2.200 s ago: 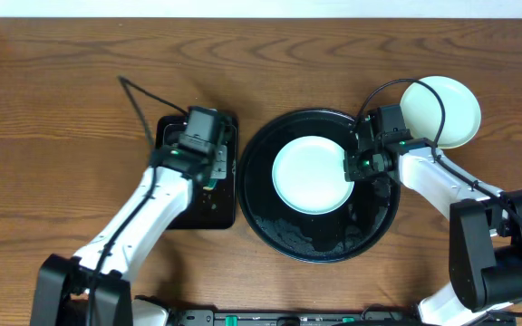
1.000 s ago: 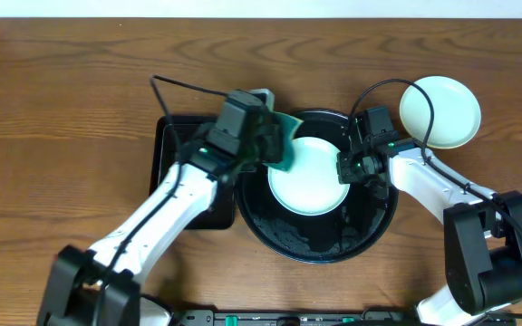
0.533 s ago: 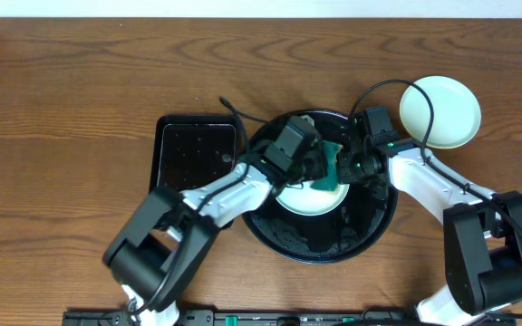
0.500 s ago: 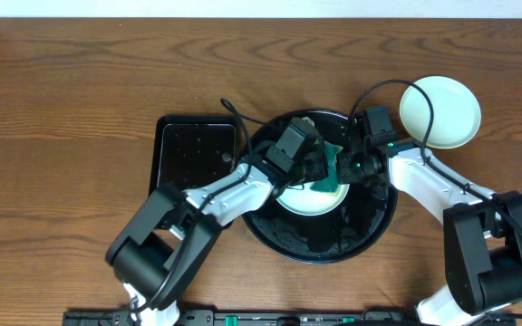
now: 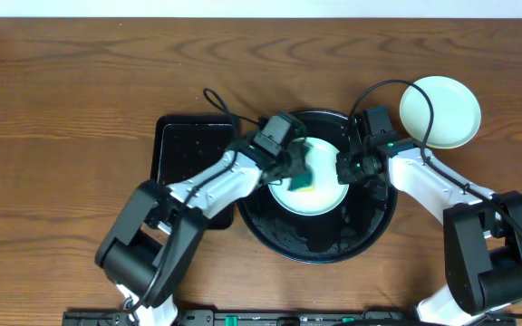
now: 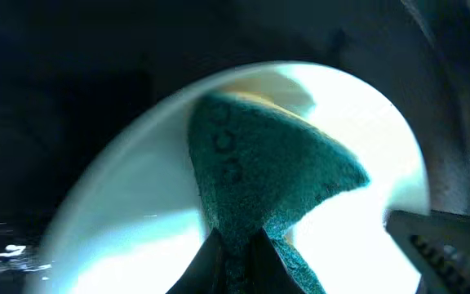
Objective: Clean dirty plates on tray and stack at the side
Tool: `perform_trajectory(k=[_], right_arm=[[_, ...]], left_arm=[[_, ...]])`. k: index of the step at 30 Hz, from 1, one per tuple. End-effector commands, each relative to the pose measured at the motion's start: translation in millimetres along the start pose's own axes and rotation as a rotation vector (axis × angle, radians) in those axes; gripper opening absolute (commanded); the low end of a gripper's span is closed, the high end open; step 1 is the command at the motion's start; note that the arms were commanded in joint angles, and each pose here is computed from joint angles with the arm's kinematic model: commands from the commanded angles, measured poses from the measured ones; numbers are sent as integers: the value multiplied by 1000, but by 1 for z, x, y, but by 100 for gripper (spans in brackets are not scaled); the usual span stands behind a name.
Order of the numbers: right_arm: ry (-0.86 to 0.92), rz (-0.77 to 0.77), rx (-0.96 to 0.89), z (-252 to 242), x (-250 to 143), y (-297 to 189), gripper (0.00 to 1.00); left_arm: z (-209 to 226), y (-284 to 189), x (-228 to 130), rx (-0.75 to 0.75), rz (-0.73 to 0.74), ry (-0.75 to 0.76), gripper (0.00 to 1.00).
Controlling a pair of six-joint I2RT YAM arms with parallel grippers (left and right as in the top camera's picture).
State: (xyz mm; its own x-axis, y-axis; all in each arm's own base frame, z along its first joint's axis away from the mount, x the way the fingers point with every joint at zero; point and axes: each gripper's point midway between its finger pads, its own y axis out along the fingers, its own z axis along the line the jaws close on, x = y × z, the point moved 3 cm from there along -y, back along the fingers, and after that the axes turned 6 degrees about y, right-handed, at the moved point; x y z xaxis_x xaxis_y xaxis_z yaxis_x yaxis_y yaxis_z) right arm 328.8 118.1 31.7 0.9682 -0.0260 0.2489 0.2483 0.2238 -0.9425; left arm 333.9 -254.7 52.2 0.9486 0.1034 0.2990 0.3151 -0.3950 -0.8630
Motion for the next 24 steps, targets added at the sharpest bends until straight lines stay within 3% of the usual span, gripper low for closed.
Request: perform_trajectory(k=[1,7,10,14,19,22,24], right_arm=[[-17,73,27,10,-19,10,1],[-17,72,28,10,-19,10,3],[-18,67,29,10,-18,10,27],[-24,38,39,12,-12,10,32],[-33,5,50,14,-4,15,19],[-32,8,49,14,-5,18,3],[-32,9,49,14,-5,18,1]], left_arm=[[20,-15,14,81,-70,61,7],[-19,-65,18,-111,-95,202,7],[-16,-85,16,-108,-95,245,7],[19,-105,18,20,-89,211,7],[89,-124,32,274,-114,104,7],[120,-133,38,344,-110,54,7],[133,-137,40,361,-110,16,7]])
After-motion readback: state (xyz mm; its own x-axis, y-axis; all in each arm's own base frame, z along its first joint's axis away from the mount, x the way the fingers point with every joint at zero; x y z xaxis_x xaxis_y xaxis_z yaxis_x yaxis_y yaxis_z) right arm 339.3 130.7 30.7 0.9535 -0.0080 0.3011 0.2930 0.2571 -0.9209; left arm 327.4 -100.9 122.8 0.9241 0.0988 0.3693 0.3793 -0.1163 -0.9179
